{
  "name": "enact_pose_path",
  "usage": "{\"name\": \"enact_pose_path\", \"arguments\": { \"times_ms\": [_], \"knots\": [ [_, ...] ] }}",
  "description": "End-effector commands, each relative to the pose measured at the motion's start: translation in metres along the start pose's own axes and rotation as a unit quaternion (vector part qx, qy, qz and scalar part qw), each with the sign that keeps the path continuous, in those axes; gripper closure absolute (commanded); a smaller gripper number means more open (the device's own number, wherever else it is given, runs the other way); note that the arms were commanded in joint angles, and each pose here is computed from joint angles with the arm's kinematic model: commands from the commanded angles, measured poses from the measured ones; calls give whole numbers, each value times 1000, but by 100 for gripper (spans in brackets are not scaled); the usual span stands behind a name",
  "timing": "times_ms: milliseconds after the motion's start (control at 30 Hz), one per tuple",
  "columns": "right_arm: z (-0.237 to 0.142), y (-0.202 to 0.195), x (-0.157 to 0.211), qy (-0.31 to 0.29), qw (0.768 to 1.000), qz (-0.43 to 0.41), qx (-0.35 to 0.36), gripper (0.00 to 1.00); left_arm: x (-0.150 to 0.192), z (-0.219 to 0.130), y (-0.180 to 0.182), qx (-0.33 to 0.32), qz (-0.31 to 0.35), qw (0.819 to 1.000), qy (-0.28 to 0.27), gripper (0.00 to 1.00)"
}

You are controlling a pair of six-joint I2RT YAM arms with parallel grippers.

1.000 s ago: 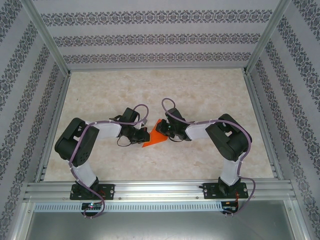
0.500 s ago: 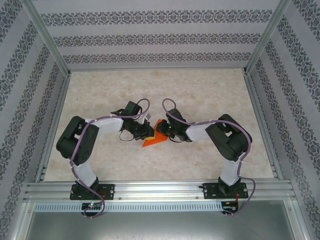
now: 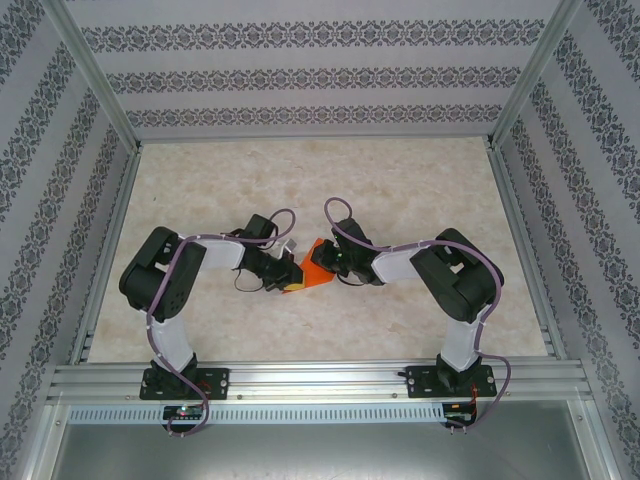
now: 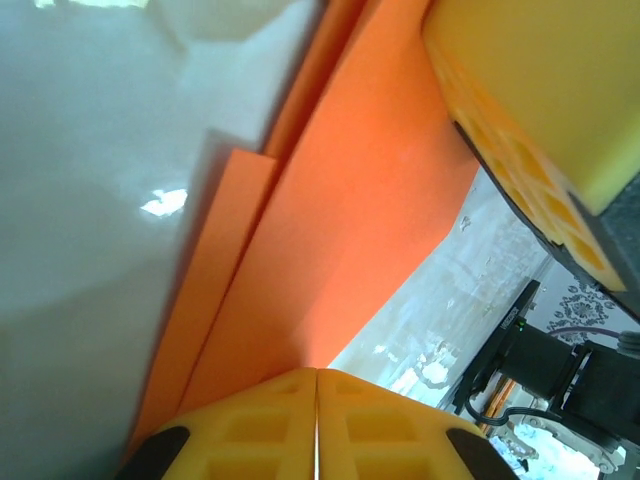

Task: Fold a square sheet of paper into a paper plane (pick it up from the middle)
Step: Fourth fold the wing at the center of the table.

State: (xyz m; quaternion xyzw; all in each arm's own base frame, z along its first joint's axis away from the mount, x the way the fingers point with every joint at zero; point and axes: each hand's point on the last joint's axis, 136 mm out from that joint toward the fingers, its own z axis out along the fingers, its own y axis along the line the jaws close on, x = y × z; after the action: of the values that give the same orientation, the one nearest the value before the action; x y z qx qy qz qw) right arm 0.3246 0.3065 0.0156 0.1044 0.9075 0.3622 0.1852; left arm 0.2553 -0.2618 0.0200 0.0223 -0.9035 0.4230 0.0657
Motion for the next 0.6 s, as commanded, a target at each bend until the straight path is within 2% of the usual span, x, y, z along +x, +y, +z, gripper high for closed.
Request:
{"name": "enact_pose_path", "arguments": {
  "times_ms": [0, 367, 567],
  "knots": [
    [5, -63, 28, 32, 994, 17, 100, 88, 11, -7, 36, -47, -33, 998, 0, 89],
    [7, -66, 29, 37, 994, 14, 105, 88, 29, -20, 43, -48, -59, 997, 1, 91],
    [6, -63, 31, 47, 993, 2, 104, 88, 36, -35, 34, -7, -84, 996, -2, 91]
  ]
}}
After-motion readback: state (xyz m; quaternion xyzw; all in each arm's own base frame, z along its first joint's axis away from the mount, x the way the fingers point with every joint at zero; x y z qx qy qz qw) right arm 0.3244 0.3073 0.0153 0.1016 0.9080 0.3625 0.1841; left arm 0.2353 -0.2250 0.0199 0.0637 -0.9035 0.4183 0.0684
